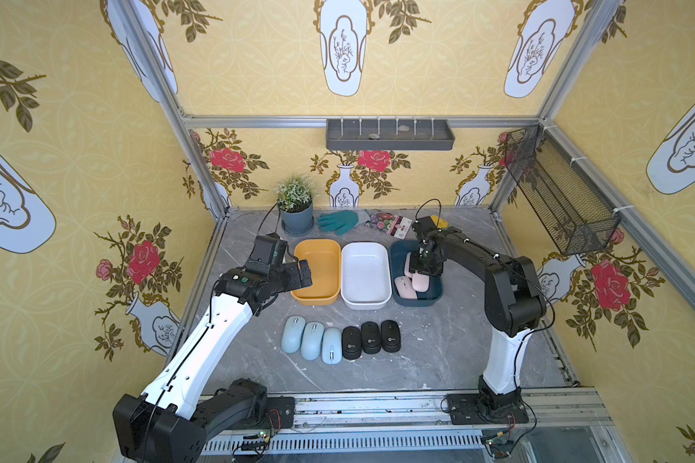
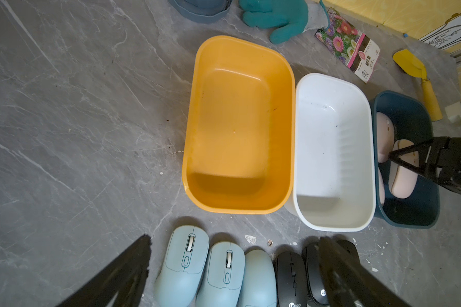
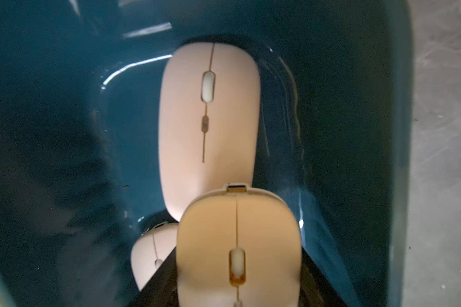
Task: Place the mice by color into the storage box
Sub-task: Place the mouse in the storage box, then pick up the mouse from the center of the board.
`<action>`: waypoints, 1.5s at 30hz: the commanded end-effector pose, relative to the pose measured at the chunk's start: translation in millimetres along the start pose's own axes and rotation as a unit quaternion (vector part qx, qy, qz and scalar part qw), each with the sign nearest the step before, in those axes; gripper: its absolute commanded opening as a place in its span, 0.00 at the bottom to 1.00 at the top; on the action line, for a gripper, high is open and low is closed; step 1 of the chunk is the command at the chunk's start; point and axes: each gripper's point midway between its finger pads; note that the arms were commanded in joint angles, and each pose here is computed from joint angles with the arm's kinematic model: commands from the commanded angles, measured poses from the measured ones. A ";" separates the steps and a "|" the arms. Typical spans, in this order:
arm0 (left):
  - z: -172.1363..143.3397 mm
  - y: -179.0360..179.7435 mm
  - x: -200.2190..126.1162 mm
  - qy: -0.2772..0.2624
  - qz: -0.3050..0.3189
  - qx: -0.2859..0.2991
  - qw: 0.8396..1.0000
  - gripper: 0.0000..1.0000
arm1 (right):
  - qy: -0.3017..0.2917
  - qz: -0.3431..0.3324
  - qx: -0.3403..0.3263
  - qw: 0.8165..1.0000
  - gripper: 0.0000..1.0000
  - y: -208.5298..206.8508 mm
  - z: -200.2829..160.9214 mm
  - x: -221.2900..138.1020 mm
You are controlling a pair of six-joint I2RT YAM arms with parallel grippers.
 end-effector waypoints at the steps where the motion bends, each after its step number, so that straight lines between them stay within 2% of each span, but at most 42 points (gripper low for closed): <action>1: 1.3 0.9 2.4 -0.004 0.003 -0.001 1.000 0.99 | -0.008 -0.001 -0.002 1.000 0.55 1.0 3.0 3.2; 6: 2.1 -0.1 2.4 -0.006 0.000 -0.003 1.000 0.99 | -0.019 0.008 -0.006 1.000 0.71 8.0 11.5 -9.6; 16: 3.3 1.1 -1.4 -0.012 0.002 -0.001 1.000 0.99 | -0.072 0.028 -0.014 0.997 0.72 23.0 32.0 -63.7; 24: 3.1 2.6 -1.8 -0.013 0.007 0.002 1.000 0.99 | -0.118 0.030 -0.023 0.992 0.73 37.8 24.8 -112.7; 30: 1.7 3.3 -2.1 -0.013 0.007 0.000 1.000 0.98 | -0.112 0.029 -0.026 0.993 0.73 46.6 -22.8 -118.4; 38: -3.6 6.9 -5.7 -0.019 0.013 -0.001 1.000 0.98 | -0.039 -0.028 -0.063 0.997 0.73 41.9 -127.9 -84.0; 45: -18.9 9.7 -3.2 -0.010 0.015 -0.006 1.000 0.98 | 0.026 -0.022 -0.052 0.998 0.70 40.2 -184.7 -59.7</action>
Point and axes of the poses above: each gripper's point midway between its finger pads, its own x axis out along the fingers, its own y axis along the line the jaws close on, z = x × y, and after that the axes turned 14 degrees about x, right-handed
